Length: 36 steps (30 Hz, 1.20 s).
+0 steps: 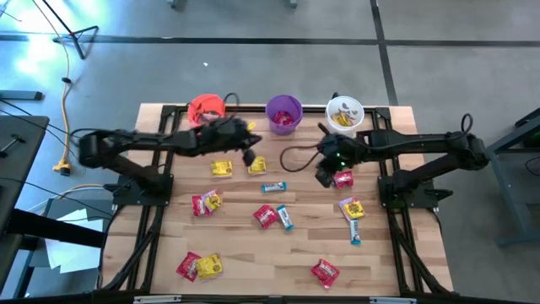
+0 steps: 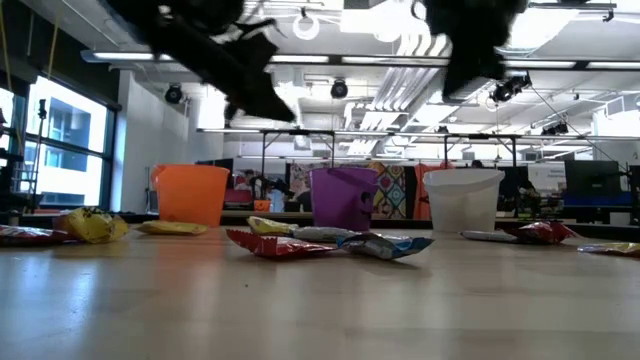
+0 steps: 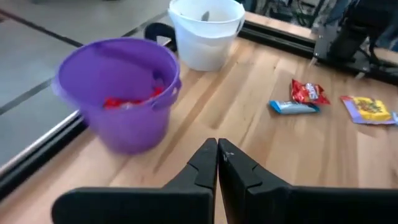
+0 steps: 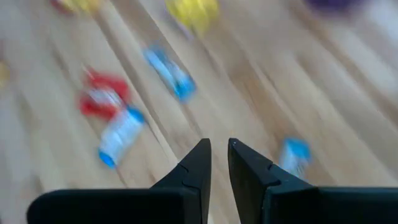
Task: Sort candy
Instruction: Put the white chocolate bar into the orange bucket
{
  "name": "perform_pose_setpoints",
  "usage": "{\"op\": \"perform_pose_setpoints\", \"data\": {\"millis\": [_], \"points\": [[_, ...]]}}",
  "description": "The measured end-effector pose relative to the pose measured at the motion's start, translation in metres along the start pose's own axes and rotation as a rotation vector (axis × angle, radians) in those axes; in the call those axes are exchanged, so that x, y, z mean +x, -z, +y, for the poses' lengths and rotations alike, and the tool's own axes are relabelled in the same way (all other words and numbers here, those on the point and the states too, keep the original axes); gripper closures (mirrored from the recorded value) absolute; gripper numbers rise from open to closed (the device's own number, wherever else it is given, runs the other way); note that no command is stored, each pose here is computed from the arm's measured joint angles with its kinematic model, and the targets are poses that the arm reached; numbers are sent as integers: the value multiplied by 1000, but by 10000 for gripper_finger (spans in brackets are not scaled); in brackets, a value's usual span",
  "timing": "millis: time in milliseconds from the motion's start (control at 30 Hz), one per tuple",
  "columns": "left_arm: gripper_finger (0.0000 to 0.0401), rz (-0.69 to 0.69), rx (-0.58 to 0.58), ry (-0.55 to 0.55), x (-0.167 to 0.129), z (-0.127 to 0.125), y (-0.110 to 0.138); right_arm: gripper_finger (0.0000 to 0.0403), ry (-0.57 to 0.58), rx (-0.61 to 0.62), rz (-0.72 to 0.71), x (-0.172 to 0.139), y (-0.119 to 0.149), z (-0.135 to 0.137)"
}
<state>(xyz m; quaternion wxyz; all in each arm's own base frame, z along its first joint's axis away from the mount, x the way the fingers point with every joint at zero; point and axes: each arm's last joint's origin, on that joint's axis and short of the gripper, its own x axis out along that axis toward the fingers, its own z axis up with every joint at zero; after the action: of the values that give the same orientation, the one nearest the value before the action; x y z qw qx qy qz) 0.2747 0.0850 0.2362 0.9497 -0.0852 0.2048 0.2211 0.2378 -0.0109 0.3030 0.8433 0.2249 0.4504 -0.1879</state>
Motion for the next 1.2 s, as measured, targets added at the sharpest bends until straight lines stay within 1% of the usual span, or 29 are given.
{"op": "perform_pose_setpoints", "data": {"millis": [67,133,200,300,433,500,600,700,833,933,1067,1133,1200], "points": [[401,-11,-33,-9,-17,0,9,352,64,22,96,-1,11,-3],[401,-12,-62,-7,-32,2,20,345,120,41,156,0,21,-6],[401,-23,-86,1,-44,4,29,334,148,77,194,5,29,-8],[401,-29,-116,9,-59,6,39,310,139,142,236,18,40,-10],[401,-20,-120,4,-72,11,50,269,129,244,324,47,62,-17],[401,-14,-119,-2,-78,12,53,249,89,303,353,60,71,-18],[401,8,-111,-8,-85,14,55,223,16,353,388,68,82,-8],[401,15,-85,-9,-90,15,56,209,16,379,423,67,94,4],[401,27,-58,-13,-94,16,57,205,31,471,502,65,114,19],[401,32,-47,-13,-94,16,57,205,56,550,580,65,131,31],[401,37,-46,-14,-94,16,58,205,128,646,658,67,150,44],[401,40,-61,-14,-94,16,58,205,159,681,696,68,159,50],[401,39,-49,-14,-94,16,58,205,195,709,714,68,169,55]]}}
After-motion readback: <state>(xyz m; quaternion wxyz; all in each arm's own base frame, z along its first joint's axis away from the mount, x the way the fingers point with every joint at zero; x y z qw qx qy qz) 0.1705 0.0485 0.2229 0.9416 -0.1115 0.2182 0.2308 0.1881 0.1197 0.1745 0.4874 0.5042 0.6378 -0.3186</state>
